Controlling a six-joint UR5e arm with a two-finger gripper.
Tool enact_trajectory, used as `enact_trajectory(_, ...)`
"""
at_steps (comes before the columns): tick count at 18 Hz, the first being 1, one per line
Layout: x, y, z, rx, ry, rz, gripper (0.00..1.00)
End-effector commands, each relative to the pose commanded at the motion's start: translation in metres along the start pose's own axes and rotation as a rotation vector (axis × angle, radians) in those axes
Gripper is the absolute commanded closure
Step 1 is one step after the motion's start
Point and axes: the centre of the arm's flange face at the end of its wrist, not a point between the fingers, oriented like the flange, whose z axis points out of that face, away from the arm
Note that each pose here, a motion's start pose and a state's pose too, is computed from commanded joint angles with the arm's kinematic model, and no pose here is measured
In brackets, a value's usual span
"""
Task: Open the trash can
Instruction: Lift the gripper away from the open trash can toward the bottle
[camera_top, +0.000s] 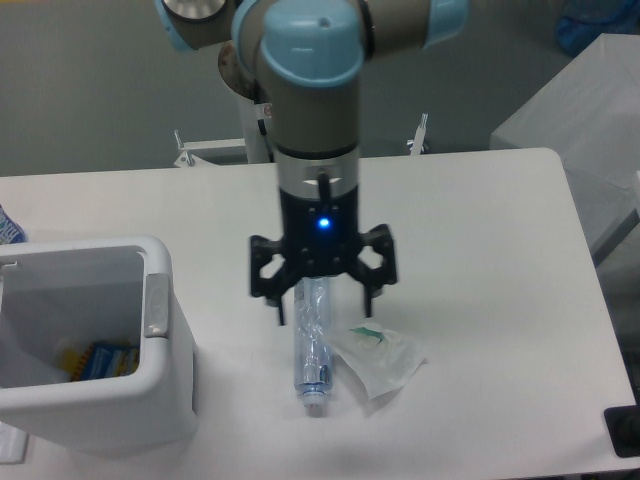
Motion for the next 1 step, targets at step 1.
enact_trajectory(1,-0.0033,0.0045,0.0049,-0.019,-0.013,0.045,0.00)
